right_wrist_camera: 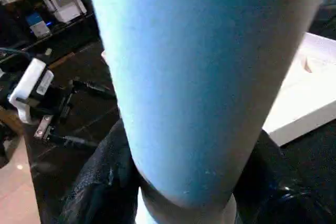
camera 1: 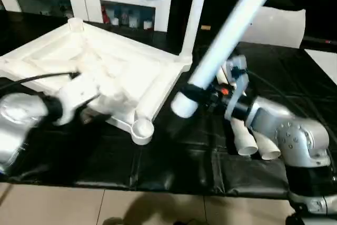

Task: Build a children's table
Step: Pick table leg, then rotate table base

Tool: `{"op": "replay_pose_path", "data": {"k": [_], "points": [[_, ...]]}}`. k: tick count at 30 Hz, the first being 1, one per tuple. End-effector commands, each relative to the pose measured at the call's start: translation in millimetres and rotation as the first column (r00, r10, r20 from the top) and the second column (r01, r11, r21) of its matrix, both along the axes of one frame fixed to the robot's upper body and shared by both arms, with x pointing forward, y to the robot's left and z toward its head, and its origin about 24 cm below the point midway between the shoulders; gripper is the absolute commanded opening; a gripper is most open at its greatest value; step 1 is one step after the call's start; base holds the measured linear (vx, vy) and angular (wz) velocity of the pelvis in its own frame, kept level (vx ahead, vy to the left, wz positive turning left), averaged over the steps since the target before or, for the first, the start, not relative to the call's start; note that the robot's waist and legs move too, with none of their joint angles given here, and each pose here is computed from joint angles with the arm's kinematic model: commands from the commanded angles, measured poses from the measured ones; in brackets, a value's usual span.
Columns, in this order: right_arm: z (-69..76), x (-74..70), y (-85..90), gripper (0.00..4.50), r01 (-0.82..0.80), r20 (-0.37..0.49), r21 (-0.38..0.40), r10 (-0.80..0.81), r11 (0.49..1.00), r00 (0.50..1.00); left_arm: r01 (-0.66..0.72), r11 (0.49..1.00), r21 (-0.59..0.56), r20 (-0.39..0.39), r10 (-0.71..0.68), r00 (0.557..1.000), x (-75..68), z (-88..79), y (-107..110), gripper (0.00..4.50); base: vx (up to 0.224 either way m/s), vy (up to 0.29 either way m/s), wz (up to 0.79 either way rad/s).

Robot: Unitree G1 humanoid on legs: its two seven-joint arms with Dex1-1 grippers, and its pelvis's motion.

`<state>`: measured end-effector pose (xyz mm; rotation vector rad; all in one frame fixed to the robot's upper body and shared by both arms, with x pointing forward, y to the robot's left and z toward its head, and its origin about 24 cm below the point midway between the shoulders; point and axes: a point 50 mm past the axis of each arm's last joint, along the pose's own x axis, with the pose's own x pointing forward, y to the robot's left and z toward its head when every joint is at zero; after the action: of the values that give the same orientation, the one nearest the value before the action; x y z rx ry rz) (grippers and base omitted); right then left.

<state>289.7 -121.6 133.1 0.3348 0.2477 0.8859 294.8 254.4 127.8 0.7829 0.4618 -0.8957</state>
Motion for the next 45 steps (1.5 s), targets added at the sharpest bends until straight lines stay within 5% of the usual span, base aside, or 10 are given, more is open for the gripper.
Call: {"op": "replay_pose_path", "data": {"k": [1, 8, 19, 25, 45], "points": [[2.1, -3.4, -4.9, 1.93, 0.027, 0.036, -0.02, -0.027, 0.999, 0.999, 0.057, 0.997, 0.05, -0.007, -0.056, 0.998, 5.4, 5.8, 2, 4.5, 0.0, 0.0, 0.0], [-7.2, -10.7, -4.5, 1.93, 0.048, 0.017, -0.03, -0.047, 0.998, 0.999, 0.165, 0.98, 0.111, -0.027, -0.163, 0.986, 29.5, -2.9, -7, 4.5, 0.0, 0.0, 0.0], [-14.7, -14.2, 0.3, 1.93, 0.032, 0.037, -0.098, -0.028, 0.995, 0.999, 0.338, 0.917, 0.211, -0.176, -0.304, 0.936, 48.7, -16.3, -20, 3.32, 0.0, 0.0, 0.0], [-21.3, -16.7, 0.5, 1.93, 0.032, 0.08, -0.192, -0.017, 0.981, 0.997, 0.397, 0.883, 0.25, -0.218, -0.348, 0.912, 54.4, -14.3, -25, 2.91, 0.0, 0.0, 0.0], [-24.5, -14.9, 2.9, 1.93, 0.032, 0.115, -0.21, -0.007, 0.977, 0.993, 0.486, 0.817, 0.311, -0.272, -0.414, 0.869, 60.8, -15.7, -36, 1.21, 0.0, 0.0, 0.0]]}}
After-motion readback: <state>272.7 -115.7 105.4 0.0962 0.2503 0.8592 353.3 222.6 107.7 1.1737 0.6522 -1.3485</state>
